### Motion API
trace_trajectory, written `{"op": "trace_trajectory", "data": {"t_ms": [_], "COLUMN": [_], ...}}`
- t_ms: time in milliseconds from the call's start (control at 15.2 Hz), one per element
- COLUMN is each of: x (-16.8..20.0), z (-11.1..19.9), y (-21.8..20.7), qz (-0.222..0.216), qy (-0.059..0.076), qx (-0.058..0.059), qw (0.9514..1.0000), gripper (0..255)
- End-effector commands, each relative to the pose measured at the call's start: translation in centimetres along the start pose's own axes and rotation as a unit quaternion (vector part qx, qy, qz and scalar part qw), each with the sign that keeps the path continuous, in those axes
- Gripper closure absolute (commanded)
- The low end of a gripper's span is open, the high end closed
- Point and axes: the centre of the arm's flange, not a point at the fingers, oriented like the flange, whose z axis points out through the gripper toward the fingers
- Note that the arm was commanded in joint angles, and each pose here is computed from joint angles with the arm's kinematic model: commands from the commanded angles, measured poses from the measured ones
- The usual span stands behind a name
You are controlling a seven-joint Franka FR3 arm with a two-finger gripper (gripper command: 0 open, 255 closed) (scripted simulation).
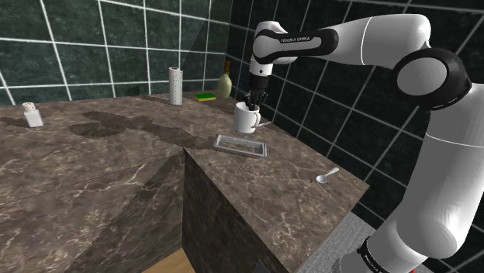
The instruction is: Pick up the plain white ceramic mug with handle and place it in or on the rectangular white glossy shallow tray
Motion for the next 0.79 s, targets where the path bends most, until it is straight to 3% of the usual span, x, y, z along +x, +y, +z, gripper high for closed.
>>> {"op": "trace_trajectory", "data": {"t_ms": [0,726], "x": [0.5,1.0], "z": [0.7,6.5], "y": [1.4,1.4], "qz": [-0.001,-0.001], "qy": [0.000,0.000], "qx": [0.000,0.000], "qw": [1.0000,1.0000], "gripper": [255,255]}}
